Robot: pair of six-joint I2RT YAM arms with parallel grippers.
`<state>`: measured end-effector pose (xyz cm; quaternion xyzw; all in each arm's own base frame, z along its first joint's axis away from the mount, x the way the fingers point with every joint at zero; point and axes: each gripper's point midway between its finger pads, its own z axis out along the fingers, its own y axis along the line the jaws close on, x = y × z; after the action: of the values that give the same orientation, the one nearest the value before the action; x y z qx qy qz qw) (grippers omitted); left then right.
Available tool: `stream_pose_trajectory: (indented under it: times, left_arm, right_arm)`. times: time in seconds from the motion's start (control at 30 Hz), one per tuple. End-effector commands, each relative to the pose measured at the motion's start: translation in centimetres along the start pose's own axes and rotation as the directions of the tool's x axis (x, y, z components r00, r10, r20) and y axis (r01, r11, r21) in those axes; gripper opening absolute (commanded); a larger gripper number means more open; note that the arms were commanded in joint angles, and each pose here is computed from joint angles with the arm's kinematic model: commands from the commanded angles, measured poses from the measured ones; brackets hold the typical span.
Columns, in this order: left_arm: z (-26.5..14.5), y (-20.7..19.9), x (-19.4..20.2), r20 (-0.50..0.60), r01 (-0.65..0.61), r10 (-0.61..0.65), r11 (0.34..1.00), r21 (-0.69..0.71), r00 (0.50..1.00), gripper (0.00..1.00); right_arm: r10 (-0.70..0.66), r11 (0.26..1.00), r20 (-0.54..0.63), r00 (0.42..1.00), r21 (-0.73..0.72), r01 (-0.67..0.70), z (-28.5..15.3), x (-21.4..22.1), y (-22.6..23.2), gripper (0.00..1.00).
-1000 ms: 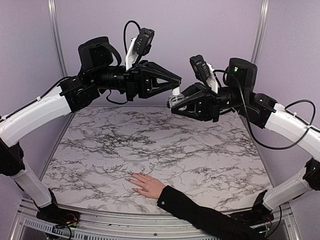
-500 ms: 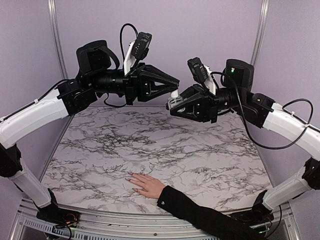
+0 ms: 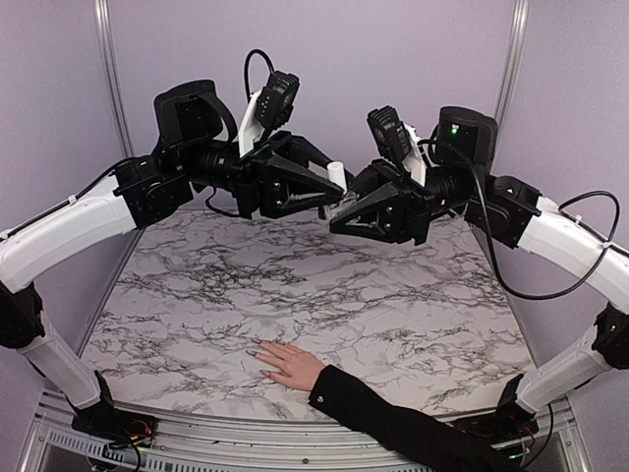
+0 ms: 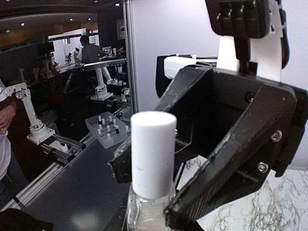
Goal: Paint the nails
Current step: Screw the nail polish bottle.
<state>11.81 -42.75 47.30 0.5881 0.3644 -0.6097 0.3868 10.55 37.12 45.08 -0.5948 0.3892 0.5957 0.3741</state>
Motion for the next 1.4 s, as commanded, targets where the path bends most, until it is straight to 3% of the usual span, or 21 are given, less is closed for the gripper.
stream_pose_trajectory:
  times: [0.0,0.23,0.37,0.5,0.6,0.7,0.87,1.0,1.23,1.37]
  left_arm:
    - [-0.1,2.6,7.3,-0.131,0.258,-0.273,0.959,-0.12,0.953,0.35]
    - [-2.5,3.6,3.5,-0.028,0.156,-0.169,0.951,-0.267,0.985,0.53]
    - [-4.2,5.2,2.7,0.007,0.124,-0.133,0.899,-0.419,0.991,0.56]
    - [-6.6,7.5,2.1,0.092,0.147,-0.114,0.782,-0.606,0.989,0.56]
    - [-7.0,8.0,1.2,0.145,0.162,-0.087,0.726,-0.668,0.986,0.56]
    - [-6.8,8.5,0.6,0.172,0.175,-0.072,0.683,-0.71,0.982,0.55]
    - [-6.5,10.2,-0.5,0.221,0.209,-0.056,0.61,-0.764,0.974,0.55]
    - [-6.1,12.1,-0.6,0.259,0.248,-0.061,0.561,-0.79,0.964,0.55]
    - [-4.9,14.0,-0.9,0.298,0.289,-0.073,0.542,-0.79,0.952,0.51]
    - [-4.3,14.4,-0.7,0.292,0.284,-0.078,0.554,-0.782,0.953,0.44]
  right_arm:
    - [-0.298,0.952,0.105,0.949,0.101,0.288,-2.1,-5.8,1.2,0.0]
    - [-0.246,0.955,0.055,0.968,0.184,0.232,-3.4,-2.3,-0.8,0.0]
    - [-0.23,0.925,0.016,0.973,0.313,0.214,-4.4,-0.7,-2.8,0.0]
    - [-0.21,0.751,-0.042,0.977,0.633,0.188,-7.7,-0.5,-7.6,0.0]
    - [-0.157,0.589,-0.073,0.985,0.793,0.153,-10.5,0.2,-10.6,0.0]
    - [-0.103,0.46,-0.129,0.986,0.873,0.162,-12.5,1.9,-12.1,0.0]
    - [-0.073,0.356,-0.189,0.979,0.912,0.202,-13.3,2.9,-12.8,0.0]
    - [-0.062,0.332,-0.218,0.974,0.916,0.226,-12.9,3.4,-13.0,0.0]
    - [-0.056,0.337,-0.247,0.967,0.907,0.251,-12.2,3.8,-13.1,0.0]
    - [-0.057,0.345,-0.248,0.967,0.904,0.252,-12.0,3.8,-13.0,0.0]
